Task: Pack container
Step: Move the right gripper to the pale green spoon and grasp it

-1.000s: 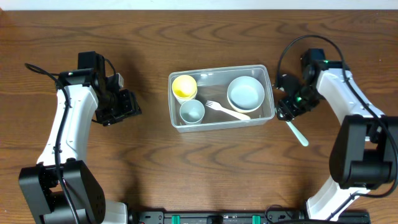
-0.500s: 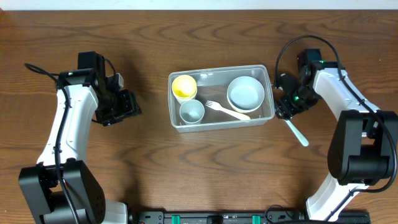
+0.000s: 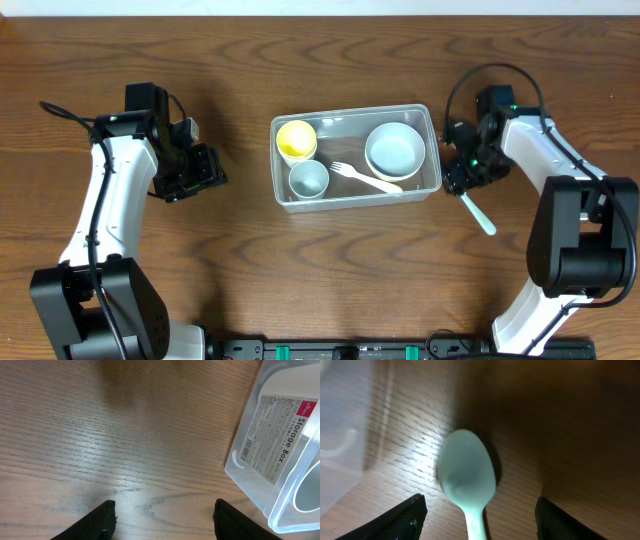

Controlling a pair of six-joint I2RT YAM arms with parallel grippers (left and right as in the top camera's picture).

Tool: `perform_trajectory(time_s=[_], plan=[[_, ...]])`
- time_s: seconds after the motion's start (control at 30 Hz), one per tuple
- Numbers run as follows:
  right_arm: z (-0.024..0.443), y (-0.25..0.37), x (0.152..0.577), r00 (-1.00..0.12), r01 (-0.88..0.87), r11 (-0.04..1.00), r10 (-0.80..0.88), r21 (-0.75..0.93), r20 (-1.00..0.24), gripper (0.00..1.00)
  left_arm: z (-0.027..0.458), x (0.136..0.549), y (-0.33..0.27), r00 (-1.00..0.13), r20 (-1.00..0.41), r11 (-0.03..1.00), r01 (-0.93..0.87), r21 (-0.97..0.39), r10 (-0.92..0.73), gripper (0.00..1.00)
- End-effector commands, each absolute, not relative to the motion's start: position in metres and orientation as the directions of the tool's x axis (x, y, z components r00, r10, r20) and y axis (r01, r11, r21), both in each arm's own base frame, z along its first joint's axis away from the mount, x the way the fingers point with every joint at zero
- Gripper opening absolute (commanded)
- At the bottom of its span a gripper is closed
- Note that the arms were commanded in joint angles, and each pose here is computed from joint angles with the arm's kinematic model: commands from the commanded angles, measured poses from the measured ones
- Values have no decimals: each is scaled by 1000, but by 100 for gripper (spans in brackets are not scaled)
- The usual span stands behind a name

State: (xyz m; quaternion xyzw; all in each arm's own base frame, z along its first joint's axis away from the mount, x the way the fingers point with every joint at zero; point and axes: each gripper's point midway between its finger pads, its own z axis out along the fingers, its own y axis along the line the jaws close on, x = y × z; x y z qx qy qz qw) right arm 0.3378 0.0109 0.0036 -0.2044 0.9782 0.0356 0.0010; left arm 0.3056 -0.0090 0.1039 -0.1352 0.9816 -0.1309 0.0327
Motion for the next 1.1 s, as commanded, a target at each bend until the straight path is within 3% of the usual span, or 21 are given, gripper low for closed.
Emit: perform_trajectory(time_s=[0.0,0.53,0.73,0.83,0.97,1.07], plan=[[-11,12,325,-919,-391,918,-393,70,23,72,107,308,-10,-964,-42,930,-241,-278,-263,63],[-18,32,329,-879,-476,877,-476,71,-20,70,107,308,-10,-964,-42,930,-241,-278,-263,63],[-17,43,331,-862,-506,858,-505,82,-39,57,107,308,-10,-964,-42,930,-241,-277,-263,63],[-17,45,331,-862,-506,858,-504,92,-44,43,107,308,-10,-964,-41,930,-241,-277,-263,63],[-17,45,331,-866,-500,861,-498,93,-44,42,107,308,-10,-964,-41,930,-241,-278,-263,63],[-17,45,331,-866,-500,861,-498,93,-44,36,107,308,-10,-964,-41,930,-241,-278,-263,63]])
